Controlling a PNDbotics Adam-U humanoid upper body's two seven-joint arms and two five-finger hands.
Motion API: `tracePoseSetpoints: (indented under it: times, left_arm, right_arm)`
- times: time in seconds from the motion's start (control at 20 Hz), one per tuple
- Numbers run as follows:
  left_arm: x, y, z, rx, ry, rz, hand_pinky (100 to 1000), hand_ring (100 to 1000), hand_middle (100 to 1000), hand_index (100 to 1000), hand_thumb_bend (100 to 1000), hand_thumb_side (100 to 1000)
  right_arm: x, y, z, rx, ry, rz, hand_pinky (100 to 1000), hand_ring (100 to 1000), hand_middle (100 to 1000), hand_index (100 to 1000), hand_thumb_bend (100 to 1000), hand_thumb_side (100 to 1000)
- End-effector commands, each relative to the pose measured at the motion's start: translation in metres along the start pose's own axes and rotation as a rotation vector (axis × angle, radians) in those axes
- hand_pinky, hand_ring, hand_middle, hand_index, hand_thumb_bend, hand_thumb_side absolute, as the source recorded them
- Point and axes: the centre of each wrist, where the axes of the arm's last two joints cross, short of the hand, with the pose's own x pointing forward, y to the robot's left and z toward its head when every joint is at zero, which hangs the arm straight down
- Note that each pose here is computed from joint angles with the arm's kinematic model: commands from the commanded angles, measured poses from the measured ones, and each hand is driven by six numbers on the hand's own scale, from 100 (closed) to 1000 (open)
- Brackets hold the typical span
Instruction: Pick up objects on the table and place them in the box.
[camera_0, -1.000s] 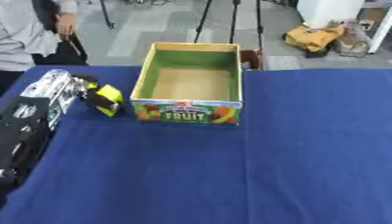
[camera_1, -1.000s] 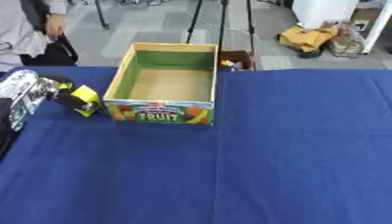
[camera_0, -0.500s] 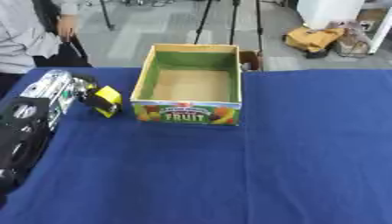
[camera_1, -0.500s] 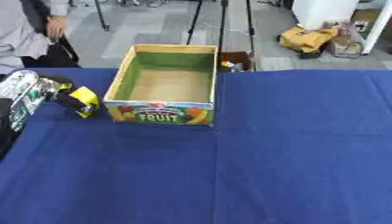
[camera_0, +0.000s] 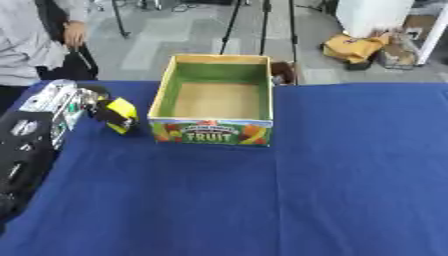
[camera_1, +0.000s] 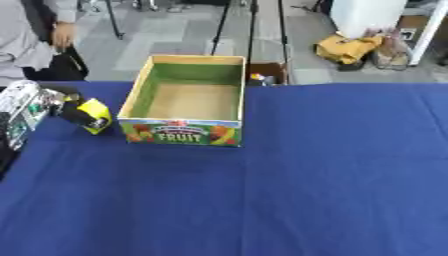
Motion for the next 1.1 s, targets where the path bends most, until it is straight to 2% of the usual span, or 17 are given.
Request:
tracePoseSetpoints:
  times: [0.05,0.45,0.5,0.55,1.1]
  left_arm:
    - [-0.009,0.019,0.011,0.053,-0.002,0.032,684,707,514,678,100,760]
    - [-0.01,0.028,0.018,0.087,-0.022,0.066,652,683,493,655,100,734]
    - [-0.009,0.03,0.02,0.095,-0.028,0.071,646,678,490,652,100,766]
    - [-0.008,0.033,0.022,0.107,-0.038,0.079,644,677,489,650,100,732]
    - [0.012,0.07,0.051,0.22,-0.141,0.12,624,657,469,623,100,739]
  right_arm:
    - [0.003,-0.005,-0.008,-0.024,-0.027,0.007,667,712,687,771,100,553]
    - [0.002,-0.005,-0.007,-0.026,-0.023,0.011,666,713,688,770,100,554]
    - [0.002,-0.005,-0.007,-0.025,-0.023,0.011,666,714,688,770,100,561]
    - [0.002,-0.005,-0.007,-0.024,-0.022,0.012,666,714,688,770,100,554]
    - [0.001,-0.006,-0.005,-0.019,-0.017,0.02,665,715,689,770,100,557]
